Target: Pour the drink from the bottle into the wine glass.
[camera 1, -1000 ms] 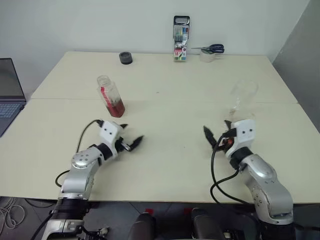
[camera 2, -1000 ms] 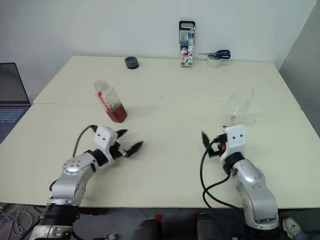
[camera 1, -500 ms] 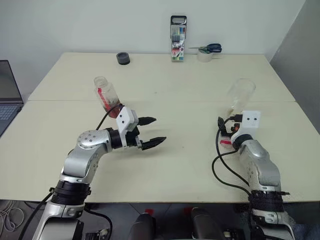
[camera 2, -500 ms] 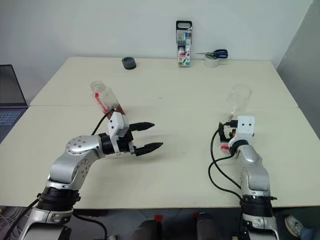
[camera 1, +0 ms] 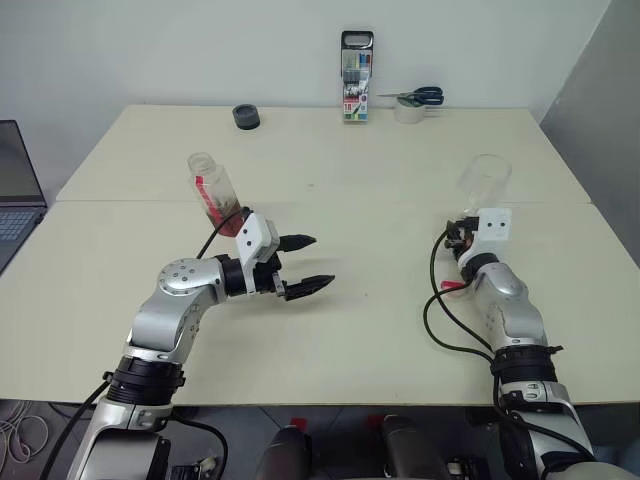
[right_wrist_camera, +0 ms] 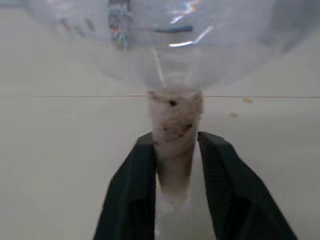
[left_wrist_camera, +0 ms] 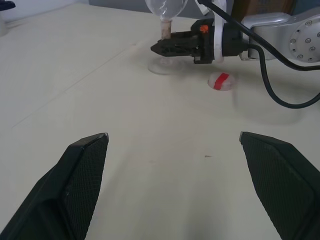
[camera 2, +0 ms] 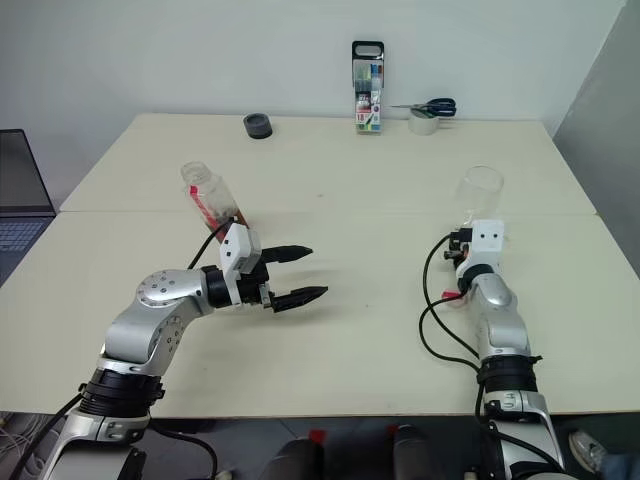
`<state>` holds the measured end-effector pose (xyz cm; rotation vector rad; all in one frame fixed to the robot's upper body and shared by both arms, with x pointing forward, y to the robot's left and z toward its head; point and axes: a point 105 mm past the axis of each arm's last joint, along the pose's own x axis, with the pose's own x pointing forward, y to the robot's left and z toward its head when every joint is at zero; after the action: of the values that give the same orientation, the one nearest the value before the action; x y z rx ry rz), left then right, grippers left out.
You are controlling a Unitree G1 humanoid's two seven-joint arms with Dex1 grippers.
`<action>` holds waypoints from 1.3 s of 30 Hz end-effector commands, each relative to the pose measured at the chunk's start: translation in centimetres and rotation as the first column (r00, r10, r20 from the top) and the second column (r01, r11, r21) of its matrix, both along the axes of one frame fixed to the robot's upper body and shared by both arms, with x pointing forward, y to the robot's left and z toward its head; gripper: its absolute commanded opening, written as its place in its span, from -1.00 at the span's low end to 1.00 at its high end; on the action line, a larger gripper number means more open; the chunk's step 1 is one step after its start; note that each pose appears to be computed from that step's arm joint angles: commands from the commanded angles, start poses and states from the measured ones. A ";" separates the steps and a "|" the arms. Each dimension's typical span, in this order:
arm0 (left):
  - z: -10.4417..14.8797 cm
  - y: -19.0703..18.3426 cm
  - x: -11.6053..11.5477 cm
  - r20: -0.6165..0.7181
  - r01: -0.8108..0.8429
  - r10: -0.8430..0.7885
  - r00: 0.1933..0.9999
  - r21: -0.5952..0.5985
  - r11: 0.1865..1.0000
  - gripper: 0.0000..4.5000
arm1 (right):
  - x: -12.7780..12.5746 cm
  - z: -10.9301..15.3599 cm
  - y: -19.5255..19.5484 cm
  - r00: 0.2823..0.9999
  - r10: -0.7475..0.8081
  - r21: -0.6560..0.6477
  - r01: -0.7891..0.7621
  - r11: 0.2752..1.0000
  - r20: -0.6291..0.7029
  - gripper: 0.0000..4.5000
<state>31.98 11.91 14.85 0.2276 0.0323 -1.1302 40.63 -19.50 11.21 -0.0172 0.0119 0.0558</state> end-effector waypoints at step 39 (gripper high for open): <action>6.5 5.3 -1.7 0.139 -0.285 0.293 0.946 -0.079 0.955 1.00 | -0.5 -0.8 17.7 0.771 0.637 -0.093 -0.634 0.768 -0.001 0.99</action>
<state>30.61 18.10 20.05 0.2386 -0.0407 -0.7869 40.21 -1.80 9.06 -0.1123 0.0261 0.7350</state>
